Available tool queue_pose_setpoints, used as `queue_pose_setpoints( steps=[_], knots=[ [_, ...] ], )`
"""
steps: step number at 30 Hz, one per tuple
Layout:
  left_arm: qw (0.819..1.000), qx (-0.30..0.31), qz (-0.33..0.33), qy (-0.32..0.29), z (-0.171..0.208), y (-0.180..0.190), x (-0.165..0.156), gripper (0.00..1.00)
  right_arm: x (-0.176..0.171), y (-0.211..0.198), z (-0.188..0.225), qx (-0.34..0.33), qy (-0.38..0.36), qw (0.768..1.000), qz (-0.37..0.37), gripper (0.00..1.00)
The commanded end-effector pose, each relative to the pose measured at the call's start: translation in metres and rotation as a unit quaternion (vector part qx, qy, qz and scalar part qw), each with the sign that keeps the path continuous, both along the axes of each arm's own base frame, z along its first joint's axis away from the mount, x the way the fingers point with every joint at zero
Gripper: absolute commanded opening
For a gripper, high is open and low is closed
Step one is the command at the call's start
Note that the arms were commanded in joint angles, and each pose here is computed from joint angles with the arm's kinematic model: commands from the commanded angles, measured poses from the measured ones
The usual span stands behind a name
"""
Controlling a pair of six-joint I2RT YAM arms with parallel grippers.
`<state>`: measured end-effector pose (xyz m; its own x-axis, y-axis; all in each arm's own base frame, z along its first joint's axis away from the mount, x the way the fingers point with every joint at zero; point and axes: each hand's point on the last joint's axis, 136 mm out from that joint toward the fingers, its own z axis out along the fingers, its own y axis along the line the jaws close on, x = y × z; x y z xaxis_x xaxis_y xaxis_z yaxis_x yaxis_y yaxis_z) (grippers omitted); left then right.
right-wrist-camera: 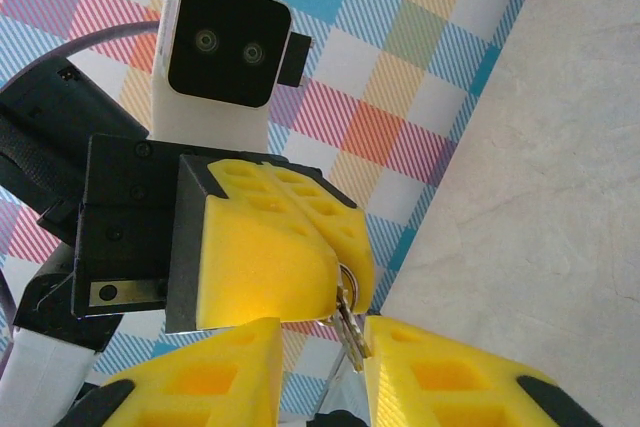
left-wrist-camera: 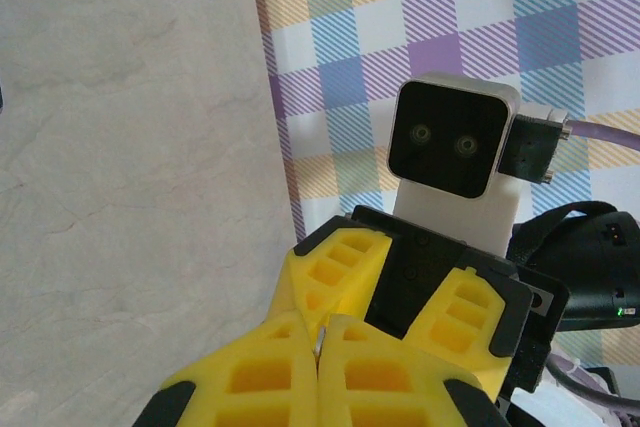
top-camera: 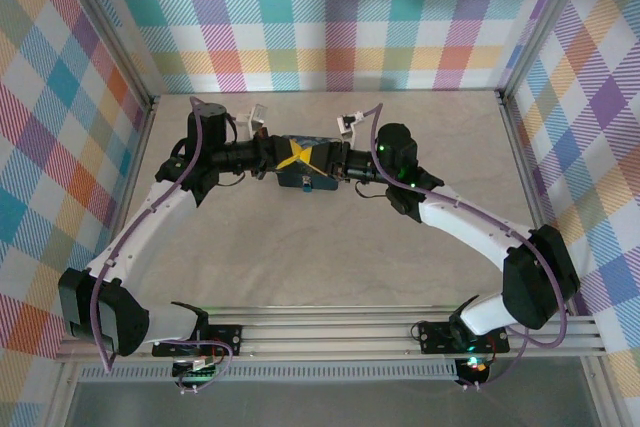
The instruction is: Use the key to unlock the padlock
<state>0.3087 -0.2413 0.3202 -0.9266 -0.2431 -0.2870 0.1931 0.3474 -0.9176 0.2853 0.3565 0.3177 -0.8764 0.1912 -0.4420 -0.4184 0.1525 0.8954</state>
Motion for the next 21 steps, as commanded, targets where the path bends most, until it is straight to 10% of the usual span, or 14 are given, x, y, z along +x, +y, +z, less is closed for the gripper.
queue_pose_setpoints(
  steps=[1, 6, 15, 21],
  knots=[
    [1.0, -0.018, -0.007, -0.015, 0.016, -0.003, -0.002, 0.0, -0.006, 0.003, 0.021, 0.026, -0.025, 0.999, 0.01, 0.21],
    [1.0, -0.025, -0.01, -0.017, 0.018, -0.004, -0.004, 0.0, -0.007, -0.004, 0.026, 0.047, -0.045, 0.998, -0.008, 0.04],
    [0.999, -0.034, -0.022, -0.016, 0.023, -0.004, -0.013, 0.0, -0.006, -0.01, 0.021, 0.034, -0.038, 0.998, -0.027, 0.18],
    [0.999, -0.037, -0.034, -0.007, 0.024, -0.005, -0.021, 0.0, -0.012, -0.01, 0.028, 0.035, -0.064, 0.997, -0.015, 0.0]
  ],
)
